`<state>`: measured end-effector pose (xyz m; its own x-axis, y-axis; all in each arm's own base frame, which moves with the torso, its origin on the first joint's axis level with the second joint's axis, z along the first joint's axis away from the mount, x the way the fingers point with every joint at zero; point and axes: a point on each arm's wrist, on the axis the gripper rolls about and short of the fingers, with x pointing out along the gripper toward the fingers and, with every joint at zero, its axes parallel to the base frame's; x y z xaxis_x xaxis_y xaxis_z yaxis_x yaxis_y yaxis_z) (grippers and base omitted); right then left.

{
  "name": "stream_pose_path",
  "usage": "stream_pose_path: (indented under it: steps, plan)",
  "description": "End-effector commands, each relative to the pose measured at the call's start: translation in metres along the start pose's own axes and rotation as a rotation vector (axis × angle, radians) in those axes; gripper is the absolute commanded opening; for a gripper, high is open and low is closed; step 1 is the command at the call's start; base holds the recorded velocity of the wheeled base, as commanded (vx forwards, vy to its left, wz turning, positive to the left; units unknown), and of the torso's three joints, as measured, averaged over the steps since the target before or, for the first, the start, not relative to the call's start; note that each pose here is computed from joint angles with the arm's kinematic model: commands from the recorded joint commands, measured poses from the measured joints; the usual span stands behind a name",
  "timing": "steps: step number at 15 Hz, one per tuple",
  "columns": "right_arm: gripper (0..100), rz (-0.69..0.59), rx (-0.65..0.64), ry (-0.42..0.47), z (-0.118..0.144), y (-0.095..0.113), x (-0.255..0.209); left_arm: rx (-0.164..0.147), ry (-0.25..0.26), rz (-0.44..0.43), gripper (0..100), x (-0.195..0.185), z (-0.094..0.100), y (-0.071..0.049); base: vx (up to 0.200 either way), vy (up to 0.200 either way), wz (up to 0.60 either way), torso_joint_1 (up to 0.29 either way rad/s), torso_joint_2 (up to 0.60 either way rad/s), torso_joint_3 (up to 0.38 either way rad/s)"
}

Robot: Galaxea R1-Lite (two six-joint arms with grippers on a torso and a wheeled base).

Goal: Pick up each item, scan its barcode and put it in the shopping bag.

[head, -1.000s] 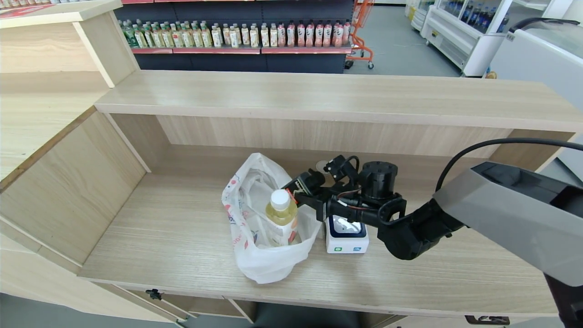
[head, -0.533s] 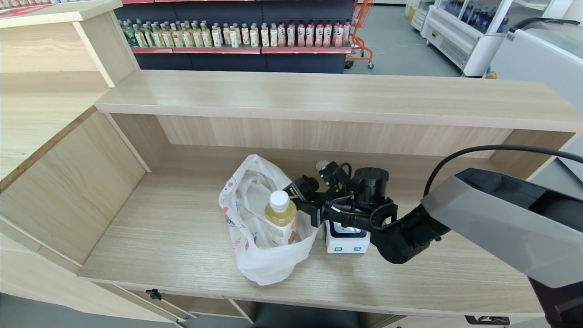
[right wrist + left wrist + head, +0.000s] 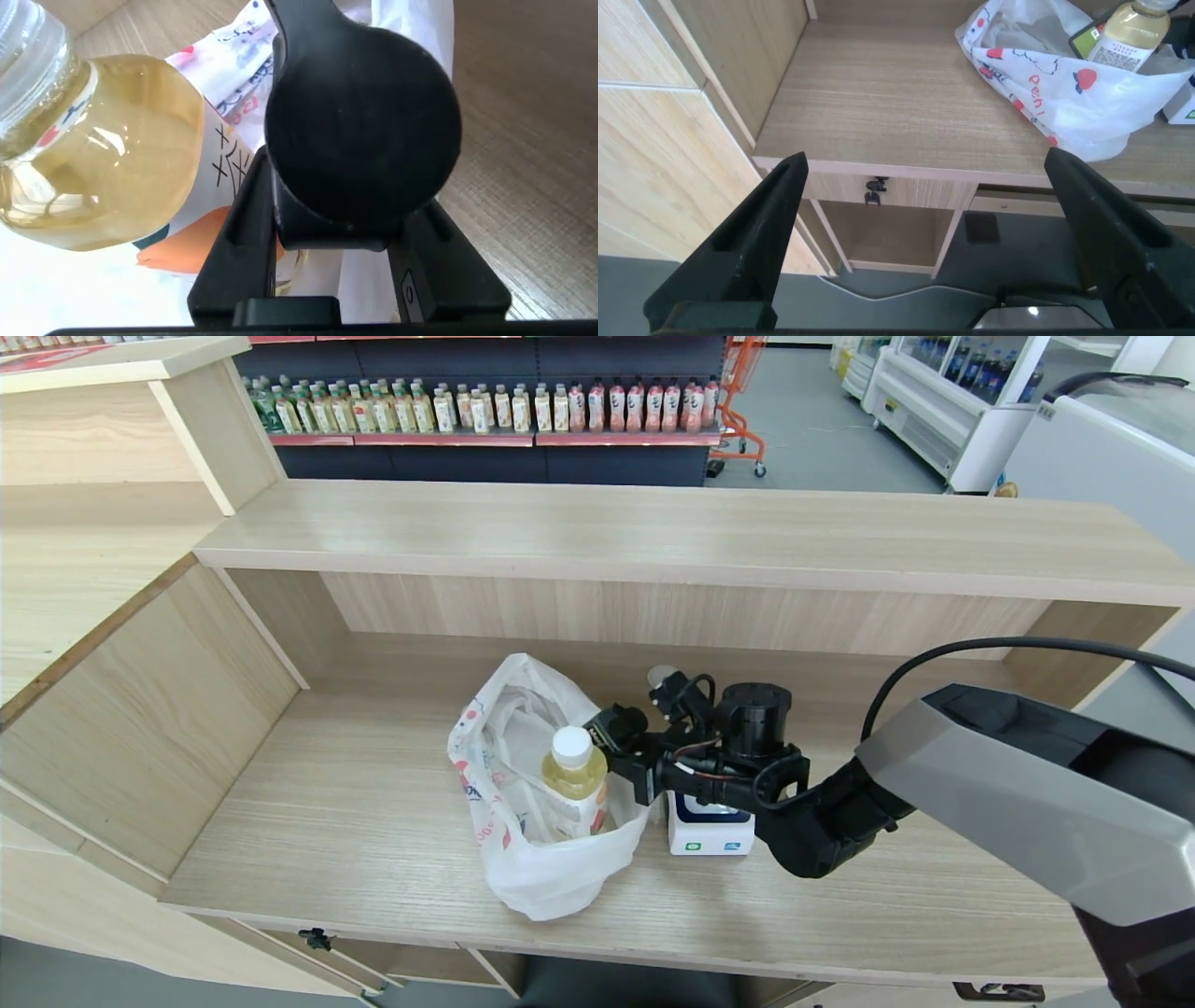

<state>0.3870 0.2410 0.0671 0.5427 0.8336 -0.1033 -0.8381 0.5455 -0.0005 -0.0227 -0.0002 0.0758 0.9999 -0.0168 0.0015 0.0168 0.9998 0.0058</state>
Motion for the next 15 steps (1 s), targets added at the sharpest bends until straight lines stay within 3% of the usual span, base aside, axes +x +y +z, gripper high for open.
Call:
stream_pose_path:
  steps: [1, 10, 15]
  plan:
    - [100, 0.003, -0.001, -0.003, 0.001, 0.001, 0.001, 0.000, 0.000, 0.000, 100, 0.000, 0.000, 0.000, 0.000, 0.000, 0.00, 0.000, 0.00, 0.000]
    - [100, 0.002, -0.034, -0.071, 0.031, 0.003, -0.006, 0.000, 0.000, 0.000, 100, 0.000, 0.000, 0.000, 0.000, 0.000, 0.00, 0.000, 0.00, 0.000]
    - [100, -0.070, -0.109, -0.105, 0.050, -0.021, -0.027, -0.001, 0.000, 0.000, 100, 0.000, 0.000, 0.000, 0.000, 0.000, 0.00, 0.000, 0.00, 0.000]
